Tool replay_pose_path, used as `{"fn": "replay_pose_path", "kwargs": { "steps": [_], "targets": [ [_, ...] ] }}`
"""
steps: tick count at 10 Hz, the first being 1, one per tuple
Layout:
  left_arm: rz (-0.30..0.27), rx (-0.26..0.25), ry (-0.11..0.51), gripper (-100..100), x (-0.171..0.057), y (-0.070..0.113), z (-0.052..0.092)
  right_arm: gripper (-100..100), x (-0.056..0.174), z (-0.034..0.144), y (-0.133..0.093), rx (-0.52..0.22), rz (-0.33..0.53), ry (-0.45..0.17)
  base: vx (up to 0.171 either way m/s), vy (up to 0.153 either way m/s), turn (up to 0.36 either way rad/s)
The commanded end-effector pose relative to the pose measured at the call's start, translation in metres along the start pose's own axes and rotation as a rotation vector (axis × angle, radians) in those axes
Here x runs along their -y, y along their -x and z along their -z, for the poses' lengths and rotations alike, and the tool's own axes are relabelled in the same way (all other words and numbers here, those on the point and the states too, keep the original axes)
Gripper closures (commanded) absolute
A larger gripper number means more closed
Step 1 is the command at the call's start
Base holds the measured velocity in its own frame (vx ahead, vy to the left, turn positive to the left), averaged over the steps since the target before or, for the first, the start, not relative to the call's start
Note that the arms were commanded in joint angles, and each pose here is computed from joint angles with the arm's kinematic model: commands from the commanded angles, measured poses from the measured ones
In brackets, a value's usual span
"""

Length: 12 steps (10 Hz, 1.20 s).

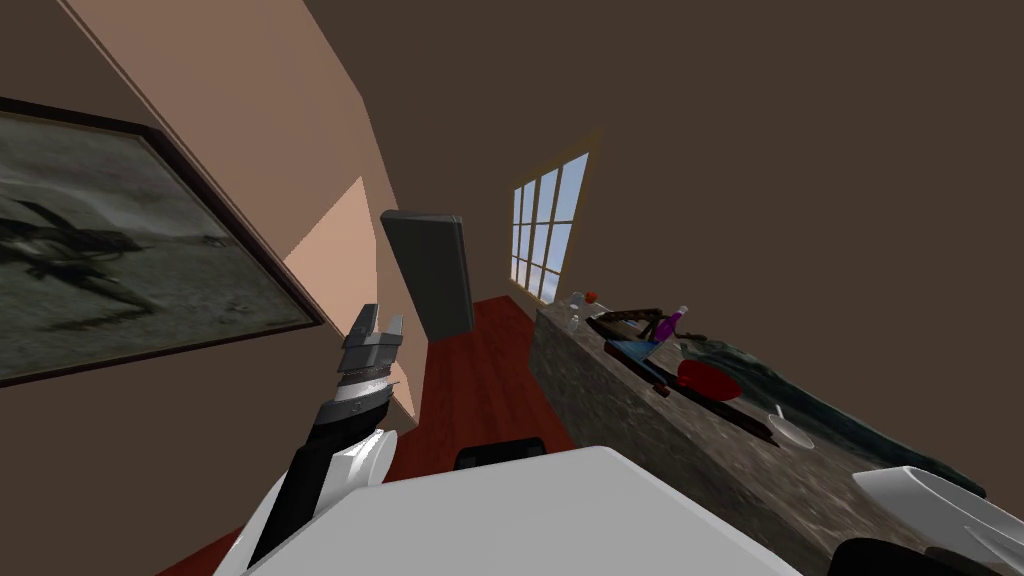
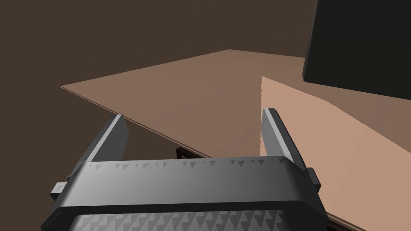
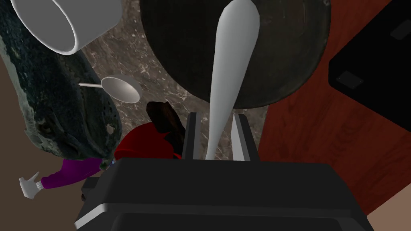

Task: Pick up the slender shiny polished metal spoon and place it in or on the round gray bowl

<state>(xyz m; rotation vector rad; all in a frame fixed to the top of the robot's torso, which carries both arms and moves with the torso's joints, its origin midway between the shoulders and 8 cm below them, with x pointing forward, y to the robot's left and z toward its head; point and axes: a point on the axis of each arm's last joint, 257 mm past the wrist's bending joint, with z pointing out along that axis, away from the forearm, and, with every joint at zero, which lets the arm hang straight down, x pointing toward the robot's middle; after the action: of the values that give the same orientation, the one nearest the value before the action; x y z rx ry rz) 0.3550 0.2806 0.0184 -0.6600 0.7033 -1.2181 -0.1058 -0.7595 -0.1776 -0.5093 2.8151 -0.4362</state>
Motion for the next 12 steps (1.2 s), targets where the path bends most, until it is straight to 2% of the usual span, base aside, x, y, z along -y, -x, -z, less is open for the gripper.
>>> {"fn": "replay_pose_path", "kwargs": {
  "steps": [1,3,5,6,10,11,12],
  "targets": [
    [0.0,0.0,0.0,0,0.0,0.0,0.0,100,-0.01,0.005,-0.005,-0.021,0.015,0.04,-0.059,-0.13,0.046],
    [0.0,0.0,0.0,0,0.0,0.0,0.0,100,-0.025,0.013,-0.012,-0.054,0.034,0.097,-0.052,-0.122,0.048],
    [0.0,0.0,0.0,0,0.0,0.0,0.0,100,-0.025,0.013,-0.013,-0.055,0.035,0.098,-0.022,-0.076,0.016],
    [0.0,0.0,0.0,0,0.0,0.0,0.0,-100,-0.026,0.013,-0.013,-0.056,0.035,0.1,-0.004,-0.009,0.001],
    [0.0,0.0,0.0,0,0.0,0.0,0.0,-100,-0.026,0.013,-0.013,-0.056,0.035,0.1,0.0,0.0,0.0],
    [0.0,0.0,0.0,0,0.0,0.0,0.0,0,-0.026,0.013,-0.013,-0.056,0.035,0.1,0.0,0.0,0.0],
    [0.0,0.0,0.0,0,0.0,0.0,0.0,-100,-0.018,0.023,-0.007,-0.053,0.041,0.097,-0.004,0.003,-0.064]
  ]
}}
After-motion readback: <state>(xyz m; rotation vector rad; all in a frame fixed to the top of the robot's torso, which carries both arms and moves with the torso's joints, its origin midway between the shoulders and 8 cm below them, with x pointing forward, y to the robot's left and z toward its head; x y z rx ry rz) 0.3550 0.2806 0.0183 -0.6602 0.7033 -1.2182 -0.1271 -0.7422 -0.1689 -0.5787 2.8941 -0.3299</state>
